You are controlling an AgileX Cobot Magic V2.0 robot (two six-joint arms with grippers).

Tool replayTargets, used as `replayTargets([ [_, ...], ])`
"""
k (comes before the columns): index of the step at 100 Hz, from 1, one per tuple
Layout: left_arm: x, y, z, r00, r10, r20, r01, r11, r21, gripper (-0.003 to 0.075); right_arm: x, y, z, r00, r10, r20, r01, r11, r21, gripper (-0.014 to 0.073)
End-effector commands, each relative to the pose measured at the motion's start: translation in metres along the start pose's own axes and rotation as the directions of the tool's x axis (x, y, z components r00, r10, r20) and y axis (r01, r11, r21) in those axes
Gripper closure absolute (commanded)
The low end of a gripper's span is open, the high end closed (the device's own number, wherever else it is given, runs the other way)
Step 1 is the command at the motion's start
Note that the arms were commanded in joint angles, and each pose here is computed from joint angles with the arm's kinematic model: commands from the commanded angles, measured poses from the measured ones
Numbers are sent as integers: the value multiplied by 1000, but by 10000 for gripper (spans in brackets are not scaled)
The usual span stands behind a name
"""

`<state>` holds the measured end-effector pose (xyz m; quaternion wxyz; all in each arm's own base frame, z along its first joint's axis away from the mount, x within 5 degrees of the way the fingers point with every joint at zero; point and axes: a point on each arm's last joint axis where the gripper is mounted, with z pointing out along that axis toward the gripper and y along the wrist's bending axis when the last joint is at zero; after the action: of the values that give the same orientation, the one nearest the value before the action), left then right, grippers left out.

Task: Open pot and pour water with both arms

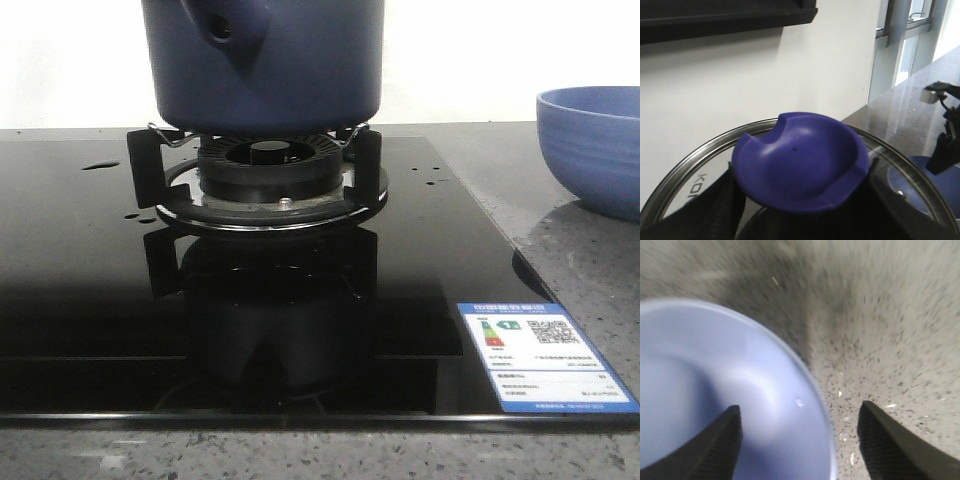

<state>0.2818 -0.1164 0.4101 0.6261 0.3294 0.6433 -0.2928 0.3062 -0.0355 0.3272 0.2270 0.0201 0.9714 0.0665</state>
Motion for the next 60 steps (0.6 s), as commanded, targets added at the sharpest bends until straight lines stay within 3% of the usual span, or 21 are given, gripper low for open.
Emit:
replayTargets([
  [1, -25, -15, -2, 995, -13, 99, 7, 998, 55, 344, -5, 10, -48, 986, -23, 165, 25, 1000, -5, 139],
  [28, 3, -9, 26, 997, -72, 25, 69, 992, 107, 344, 9, 21, -96, 954, -51, 295, 50, 999, 11, 139],
  [60, 19, -5, 37, 996, -91, -21, 93, 984, 150, 344, 12, 23, -102, 949, -51, 310, 52, 999, 5, 139],
])
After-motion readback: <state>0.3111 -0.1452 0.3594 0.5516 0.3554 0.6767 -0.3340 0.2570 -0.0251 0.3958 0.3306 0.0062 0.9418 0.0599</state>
